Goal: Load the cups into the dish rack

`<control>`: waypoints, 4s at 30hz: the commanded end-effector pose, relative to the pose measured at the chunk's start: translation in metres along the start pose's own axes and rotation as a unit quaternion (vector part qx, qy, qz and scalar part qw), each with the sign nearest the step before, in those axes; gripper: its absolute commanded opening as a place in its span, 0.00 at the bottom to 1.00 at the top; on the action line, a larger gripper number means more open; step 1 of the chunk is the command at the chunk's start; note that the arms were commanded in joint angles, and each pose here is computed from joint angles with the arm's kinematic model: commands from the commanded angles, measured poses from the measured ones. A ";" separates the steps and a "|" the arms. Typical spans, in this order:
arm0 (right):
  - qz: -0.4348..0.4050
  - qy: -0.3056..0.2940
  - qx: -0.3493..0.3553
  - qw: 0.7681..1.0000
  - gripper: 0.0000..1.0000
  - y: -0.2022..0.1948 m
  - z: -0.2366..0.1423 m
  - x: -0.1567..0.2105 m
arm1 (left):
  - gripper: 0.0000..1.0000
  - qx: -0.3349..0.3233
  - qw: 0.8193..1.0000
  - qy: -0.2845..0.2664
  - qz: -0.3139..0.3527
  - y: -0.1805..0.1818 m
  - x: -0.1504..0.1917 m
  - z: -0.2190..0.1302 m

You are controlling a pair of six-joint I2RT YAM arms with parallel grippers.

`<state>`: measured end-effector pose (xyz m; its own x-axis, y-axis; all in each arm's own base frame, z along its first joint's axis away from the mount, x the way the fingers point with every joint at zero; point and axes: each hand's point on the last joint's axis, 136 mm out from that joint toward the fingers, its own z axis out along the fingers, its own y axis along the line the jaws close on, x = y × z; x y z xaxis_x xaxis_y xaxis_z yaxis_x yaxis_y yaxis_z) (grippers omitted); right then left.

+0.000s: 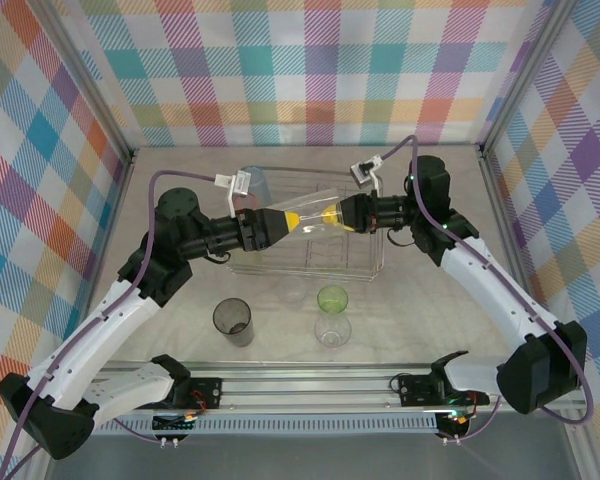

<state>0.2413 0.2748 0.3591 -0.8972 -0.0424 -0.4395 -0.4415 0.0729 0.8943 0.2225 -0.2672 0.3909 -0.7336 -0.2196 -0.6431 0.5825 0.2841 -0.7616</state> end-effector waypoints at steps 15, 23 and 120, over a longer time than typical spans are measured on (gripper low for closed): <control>0.044 -0.039 0.098 0.993 0.73 -0.035 -0.002 -0.018 | 0.20 -0.064 0.997 -0.035 0.031 0.004 -0.009 -0.015; 0.090 -0.101 0.411 0.901 0.95 -0.133 -0.086 0.007 | 0.11 -0.244 0.966 -0.082 0.015 0.060 -0.016 -0.049; 0.058 0.171 0.652 0.736 0.25 -0.248 -0.124 0.121 | 0.02 -0.647 0.709 0.275 0.056 0.311 -0.011 0.042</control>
<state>0.2640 0.1383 0.0998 -0.9656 -0.1648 -0.2010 -0.1719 0.9849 0.0180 0.4211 -0.2234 0.1498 -0.9414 0.1826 -0.2835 0.1168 0.9652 0.2338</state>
